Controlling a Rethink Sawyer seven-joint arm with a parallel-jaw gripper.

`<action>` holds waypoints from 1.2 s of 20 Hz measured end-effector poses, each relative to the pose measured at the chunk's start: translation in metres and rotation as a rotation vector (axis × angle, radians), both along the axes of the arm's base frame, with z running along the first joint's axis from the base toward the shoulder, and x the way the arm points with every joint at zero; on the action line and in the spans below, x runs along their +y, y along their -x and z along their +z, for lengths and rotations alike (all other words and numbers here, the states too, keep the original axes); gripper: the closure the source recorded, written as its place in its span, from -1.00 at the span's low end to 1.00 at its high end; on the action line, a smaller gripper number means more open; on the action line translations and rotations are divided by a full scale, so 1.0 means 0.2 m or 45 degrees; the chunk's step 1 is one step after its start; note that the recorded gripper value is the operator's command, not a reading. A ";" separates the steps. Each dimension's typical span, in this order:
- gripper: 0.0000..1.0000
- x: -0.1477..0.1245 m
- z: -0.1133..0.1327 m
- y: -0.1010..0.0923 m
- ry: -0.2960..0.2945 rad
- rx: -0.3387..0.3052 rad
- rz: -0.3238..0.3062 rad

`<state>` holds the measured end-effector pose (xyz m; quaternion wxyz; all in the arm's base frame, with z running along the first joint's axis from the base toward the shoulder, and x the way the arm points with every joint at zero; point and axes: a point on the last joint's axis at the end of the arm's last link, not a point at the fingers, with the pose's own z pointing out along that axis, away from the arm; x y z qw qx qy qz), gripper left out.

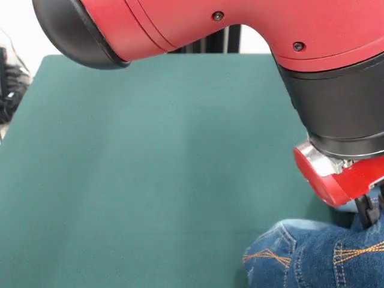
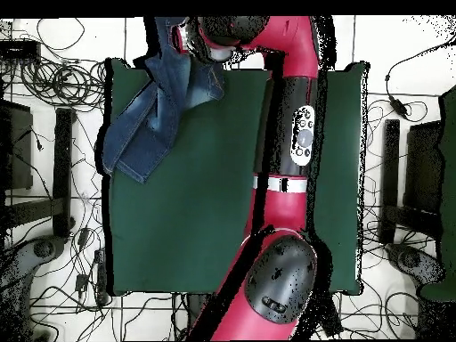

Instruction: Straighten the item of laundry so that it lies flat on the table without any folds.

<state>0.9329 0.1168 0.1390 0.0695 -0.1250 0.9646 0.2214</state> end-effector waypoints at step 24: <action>1.00 -0.47 0.08 0.11 -0.299 0.029 -0.050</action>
